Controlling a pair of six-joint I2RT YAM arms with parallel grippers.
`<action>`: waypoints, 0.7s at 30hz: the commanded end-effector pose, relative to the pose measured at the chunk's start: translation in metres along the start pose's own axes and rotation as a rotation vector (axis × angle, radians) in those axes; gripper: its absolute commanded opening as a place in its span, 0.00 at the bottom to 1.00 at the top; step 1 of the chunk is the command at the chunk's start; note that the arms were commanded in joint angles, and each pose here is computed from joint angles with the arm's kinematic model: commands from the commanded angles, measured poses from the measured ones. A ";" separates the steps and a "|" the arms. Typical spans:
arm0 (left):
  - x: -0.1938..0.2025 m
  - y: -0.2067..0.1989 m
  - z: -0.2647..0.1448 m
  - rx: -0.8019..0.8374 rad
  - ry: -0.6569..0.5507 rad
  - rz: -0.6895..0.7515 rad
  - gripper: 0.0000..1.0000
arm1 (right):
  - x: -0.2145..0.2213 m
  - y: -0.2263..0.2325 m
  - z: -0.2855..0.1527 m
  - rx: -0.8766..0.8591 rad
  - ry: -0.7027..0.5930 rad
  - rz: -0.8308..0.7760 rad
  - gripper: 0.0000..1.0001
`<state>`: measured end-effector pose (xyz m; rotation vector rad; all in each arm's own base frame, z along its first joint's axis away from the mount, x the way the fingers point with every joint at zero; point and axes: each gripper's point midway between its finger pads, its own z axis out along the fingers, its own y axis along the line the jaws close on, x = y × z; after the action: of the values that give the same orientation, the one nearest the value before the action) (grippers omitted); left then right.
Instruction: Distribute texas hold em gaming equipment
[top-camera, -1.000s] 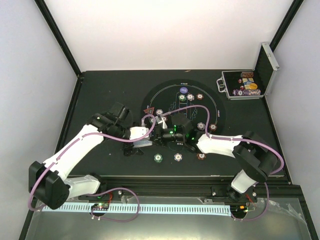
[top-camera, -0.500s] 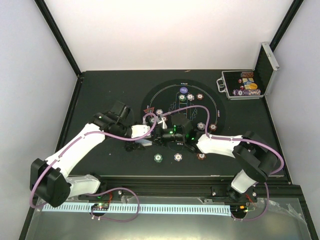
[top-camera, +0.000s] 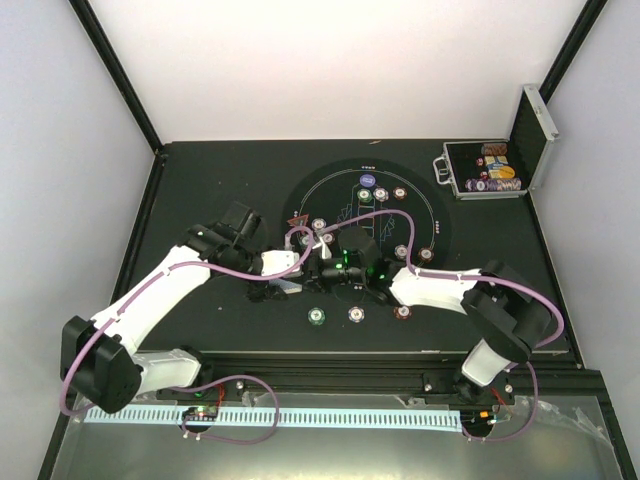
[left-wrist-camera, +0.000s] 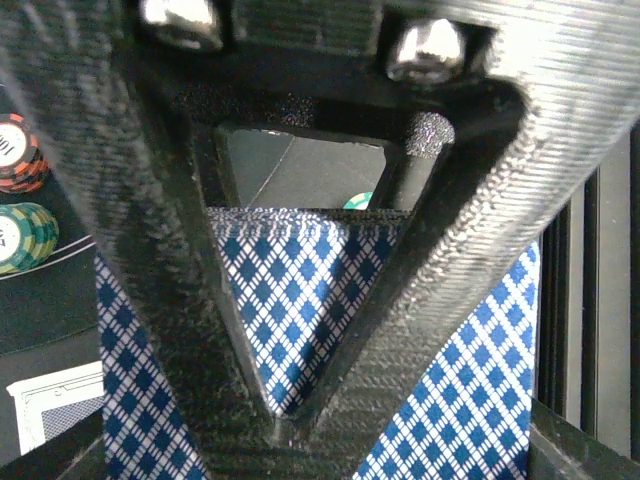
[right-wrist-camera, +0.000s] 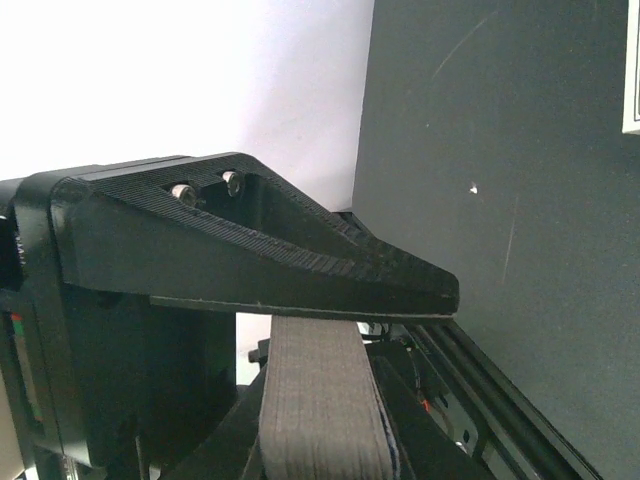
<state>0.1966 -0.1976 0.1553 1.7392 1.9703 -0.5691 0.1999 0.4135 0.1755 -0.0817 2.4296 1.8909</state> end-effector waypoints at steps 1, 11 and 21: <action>-0.022 0.002 -0.012 -0.021 -0.070 0.042 0.28 | -0.004 0.002 0.004 0.015 -0.023 -0.014 0.01; -0.021 -0.005 -0.015 -0.029 -0.091 0.042 0.02 | -0.002 0.000 0.004 0.013 -0.013 -0.025 0.02; -0.015 -0.006 -0.015 -0.040 -0.072 0.048 0.02 | 0.003 -0.002 0.003 0.020 0.020 -0.044 0.33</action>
<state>0.1932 -0.1946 0.1617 1.7180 1.9548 -0.5476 0.1974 0.4155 0.1776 -0.1428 2.4082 1.8821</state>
